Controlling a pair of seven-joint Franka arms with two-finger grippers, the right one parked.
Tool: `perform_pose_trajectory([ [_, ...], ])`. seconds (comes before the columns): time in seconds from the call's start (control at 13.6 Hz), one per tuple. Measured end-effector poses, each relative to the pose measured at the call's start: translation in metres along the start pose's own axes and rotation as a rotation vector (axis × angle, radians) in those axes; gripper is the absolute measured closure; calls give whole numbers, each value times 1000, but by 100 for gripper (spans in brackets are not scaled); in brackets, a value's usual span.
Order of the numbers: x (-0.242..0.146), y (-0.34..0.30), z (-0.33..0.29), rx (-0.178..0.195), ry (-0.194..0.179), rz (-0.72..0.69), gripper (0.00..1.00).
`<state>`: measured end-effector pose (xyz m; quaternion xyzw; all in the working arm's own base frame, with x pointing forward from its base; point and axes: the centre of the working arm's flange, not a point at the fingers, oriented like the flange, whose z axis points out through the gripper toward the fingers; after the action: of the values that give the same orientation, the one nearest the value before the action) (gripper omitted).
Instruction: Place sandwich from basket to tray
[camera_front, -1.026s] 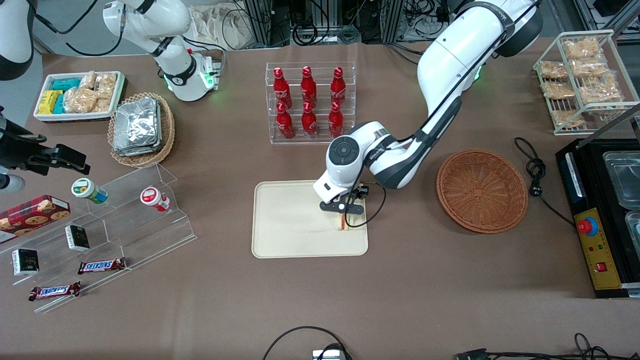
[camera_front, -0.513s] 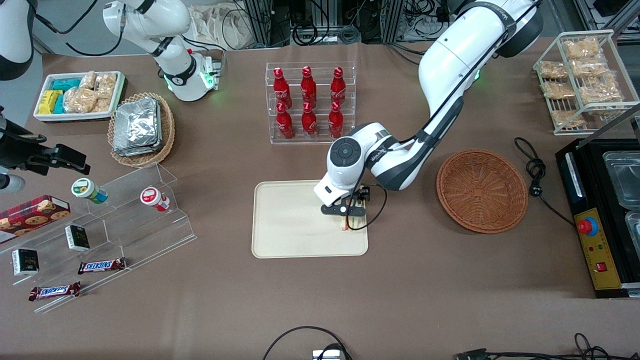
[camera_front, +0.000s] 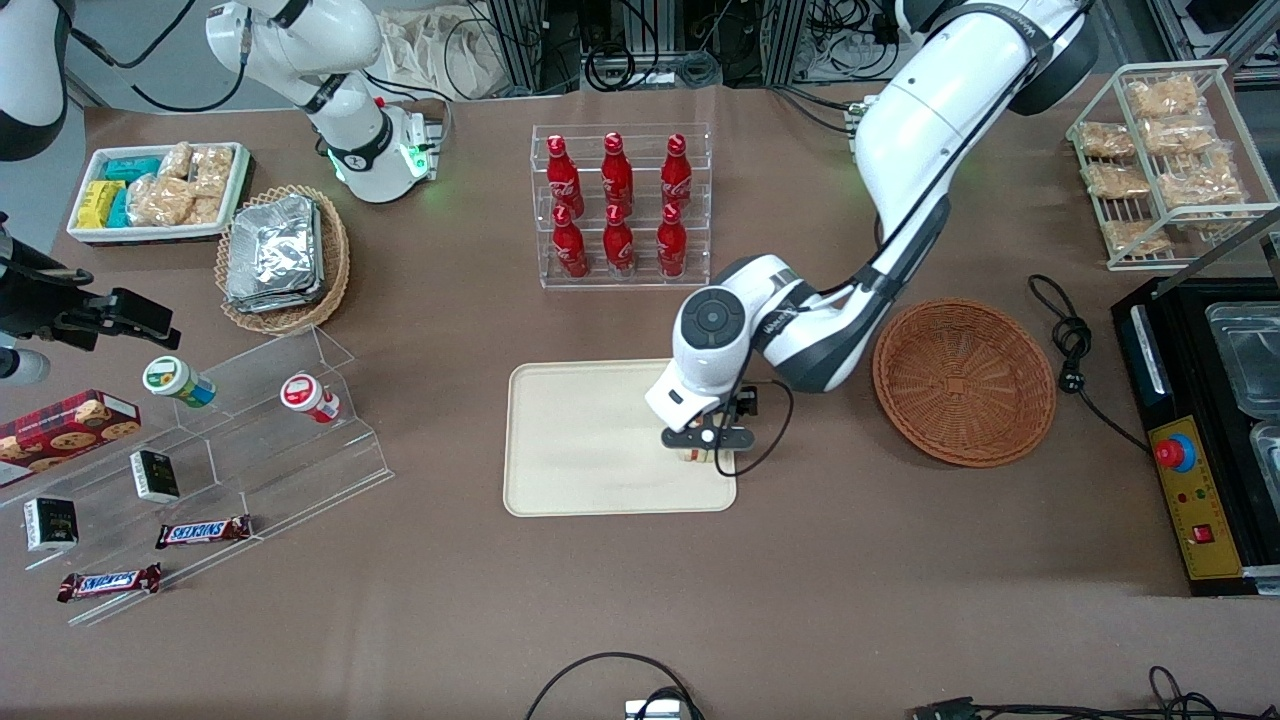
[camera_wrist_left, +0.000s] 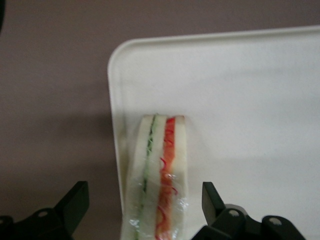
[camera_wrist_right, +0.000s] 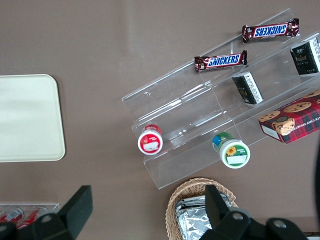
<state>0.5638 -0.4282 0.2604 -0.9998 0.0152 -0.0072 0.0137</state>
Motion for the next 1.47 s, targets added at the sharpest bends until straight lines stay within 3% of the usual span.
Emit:
perform_pose_trajectory([
  [0.66, 59, -69, -119, 42, 62, -149, 0],
  [0.88, 75, -108, -149, 45, 91, -212, 0],
  [1.47, 92, -198, -212, 47, 118, -334, 0],
])
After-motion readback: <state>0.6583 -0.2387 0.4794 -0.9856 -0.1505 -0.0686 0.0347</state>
